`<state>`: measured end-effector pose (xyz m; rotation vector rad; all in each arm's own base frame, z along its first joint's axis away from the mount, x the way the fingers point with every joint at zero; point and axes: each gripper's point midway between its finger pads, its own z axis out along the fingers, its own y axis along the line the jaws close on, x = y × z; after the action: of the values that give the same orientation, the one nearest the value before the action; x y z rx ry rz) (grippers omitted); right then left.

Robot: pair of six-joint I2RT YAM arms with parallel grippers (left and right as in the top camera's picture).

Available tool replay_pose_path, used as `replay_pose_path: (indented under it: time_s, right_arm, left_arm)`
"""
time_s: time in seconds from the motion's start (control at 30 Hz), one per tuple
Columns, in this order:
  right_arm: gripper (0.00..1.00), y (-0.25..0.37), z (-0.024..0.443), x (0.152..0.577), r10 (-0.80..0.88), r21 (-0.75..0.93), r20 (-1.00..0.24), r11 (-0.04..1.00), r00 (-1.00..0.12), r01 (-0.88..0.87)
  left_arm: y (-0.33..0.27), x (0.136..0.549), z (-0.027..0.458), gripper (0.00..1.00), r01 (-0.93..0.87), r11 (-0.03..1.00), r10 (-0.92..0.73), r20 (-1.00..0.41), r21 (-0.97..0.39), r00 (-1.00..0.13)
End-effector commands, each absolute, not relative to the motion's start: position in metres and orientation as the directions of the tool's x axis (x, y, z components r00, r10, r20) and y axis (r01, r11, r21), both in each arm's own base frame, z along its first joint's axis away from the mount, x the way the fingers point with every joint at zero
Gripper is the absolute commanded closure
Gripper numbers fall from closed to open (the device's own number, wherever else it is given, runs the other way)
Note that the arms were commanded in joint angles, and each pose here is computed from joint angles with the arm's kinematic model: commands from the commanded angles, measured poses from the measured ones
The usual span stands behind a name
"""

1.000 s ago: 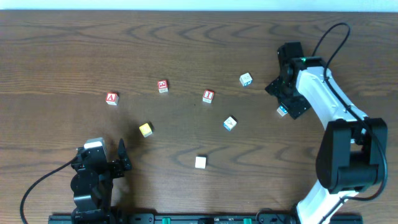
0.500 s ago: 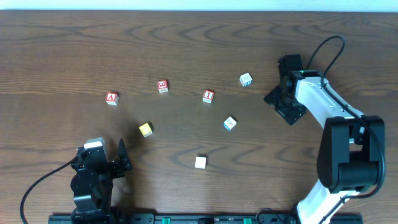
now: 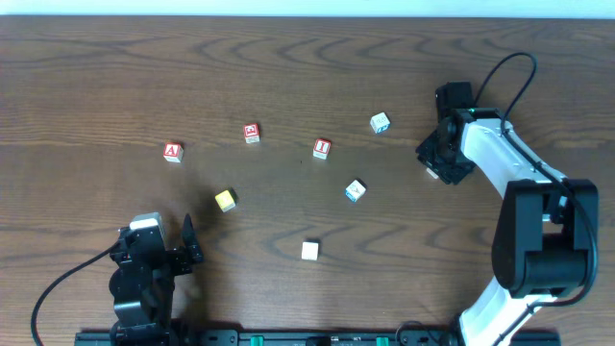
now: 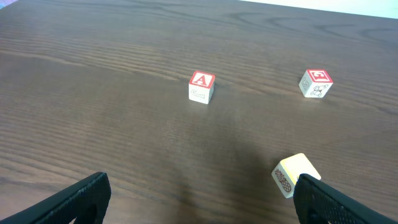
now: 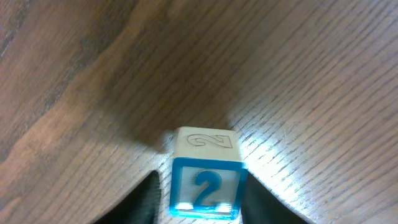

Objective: Spell out Ai2
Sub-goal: 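Grasp the blue 2 block with the right gripper and lift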

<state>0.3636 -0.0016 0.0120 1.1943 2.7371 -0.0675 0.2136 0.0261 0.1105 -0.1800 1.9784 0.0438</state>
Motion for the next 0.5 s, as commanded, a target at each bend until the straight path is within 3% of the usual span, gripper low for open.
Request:
replay_pose_path:
  time_s: [0.0,0.47]
  right_arm:
    - [0.68,-0.008,0.012,0.363,0.726,0.007,-0.172,0.676,-0.666,0.736]
    - [0.8,-0.006,0.028,0.373,0.693,0.055,-0.208,0.712,-0.69,0.7]
  left_arm:
    - [0.026,0.213,0.103,0.05,-0.141,0.989,-0.09,-0.908,-0.034,-0.408]
    - [0.026,0.213,0.103,0.05,-0.141,0.989,-0.09,-0.908,-0.034,-0.409]
